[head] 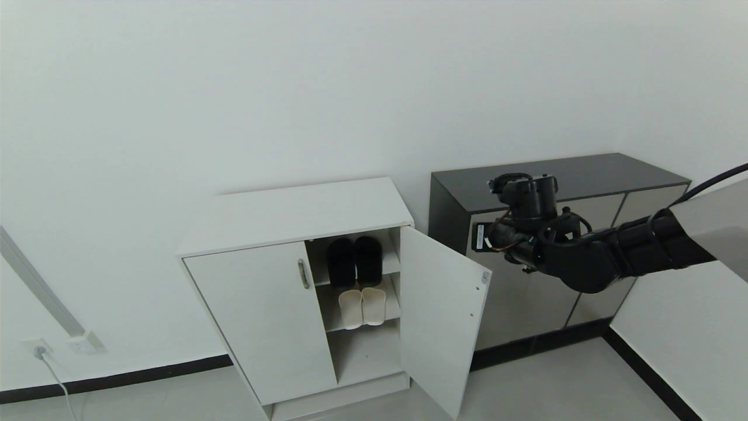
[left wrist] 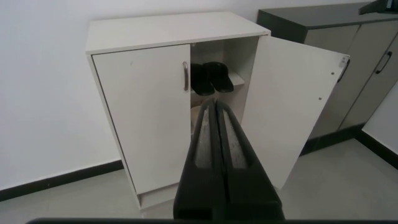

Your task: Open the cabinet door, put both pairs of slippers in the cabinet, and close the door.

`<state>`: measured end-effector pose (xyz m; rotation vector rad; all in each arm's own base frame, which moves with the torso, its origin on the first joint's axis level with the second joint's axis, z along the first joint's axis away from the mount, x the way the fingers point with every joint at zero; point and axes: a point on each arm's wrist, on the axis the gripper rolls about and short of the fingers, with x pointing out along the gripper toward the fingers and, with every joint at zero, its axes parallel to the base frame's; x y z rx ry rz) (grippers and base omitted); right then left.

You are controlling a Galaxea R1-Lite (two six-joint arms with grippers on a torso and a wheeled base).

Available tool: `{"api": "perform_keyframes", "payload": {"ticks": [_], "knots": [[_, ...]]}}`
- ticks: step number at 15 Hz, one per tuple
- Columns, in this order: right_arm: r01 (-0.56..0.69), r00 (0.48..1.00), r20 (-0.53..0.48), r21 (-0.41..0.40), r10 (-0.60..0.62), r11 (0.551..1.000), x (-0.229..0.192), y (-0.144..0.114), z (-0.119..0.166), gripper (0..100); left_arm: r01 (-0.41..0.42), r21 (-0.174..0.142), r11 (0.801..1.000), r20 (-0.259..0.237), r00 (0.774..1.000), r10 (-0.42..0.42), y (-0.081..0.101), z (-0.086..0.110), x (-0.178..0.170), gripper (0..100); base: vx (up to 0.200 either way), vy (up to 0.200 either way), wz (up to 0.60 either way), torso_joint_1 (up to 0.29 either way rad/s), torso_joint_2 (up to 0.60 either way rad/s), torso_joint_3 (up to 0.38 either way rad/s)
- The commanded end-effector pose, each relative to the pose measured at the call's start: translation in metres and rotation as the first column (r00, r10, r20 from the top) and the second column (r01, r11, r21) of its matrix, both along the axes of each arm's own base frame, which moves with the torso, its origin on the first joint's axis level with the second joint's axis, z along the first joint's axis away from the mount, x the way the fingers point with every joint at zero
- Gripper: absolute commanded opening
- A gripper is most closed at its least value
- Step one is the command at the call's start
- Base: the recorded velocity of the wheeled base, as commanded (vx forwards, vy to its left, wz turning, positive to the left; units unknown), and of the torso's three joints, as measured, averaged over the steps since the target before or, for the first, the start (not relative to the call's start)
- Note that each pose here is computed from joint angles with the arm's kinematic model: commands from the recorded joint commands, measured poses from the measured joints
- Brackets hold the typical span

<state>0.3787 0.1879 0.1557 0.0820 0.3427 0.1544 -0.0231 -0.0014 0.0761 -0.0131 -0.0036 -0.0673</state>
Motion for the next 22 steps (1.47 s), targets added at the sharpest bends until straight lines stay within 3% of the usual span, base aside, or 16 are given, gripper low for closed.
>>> {"api": "perform_keyframes", "payload": {"ticks": [1,9,22], "knots": [[0.032,0.999,-0.025,-0.01,-0.032,0.999,0.016,-0.009,-0.016,0,0.0,-0.001,1.0,-0.003,1.0,0.0,0.0,0.0,0.0,0,0.0,0.0,0.0,0.0,0.0,0.0],[0.059,0.993,-0.102,-0.04,-0.063,0.997,0.035,-0.021,-0.056,0,0.0,-0.001,1.0,-0.001,1.0,0.0,0.0,0.0,0.0,0,0.0,0.0,0.0,0.0,0.0,0.0],[0.082,0.987,-0.13,-0.059,-0.09,0.995,0.054,-0.021,-0.09,0,-0.001,-0.002,1.0,-0.001,1.0,0.001,0.0,0.0,0.0,0,0.0,0.0,0.0,0.0,0.0,0.0]]}}
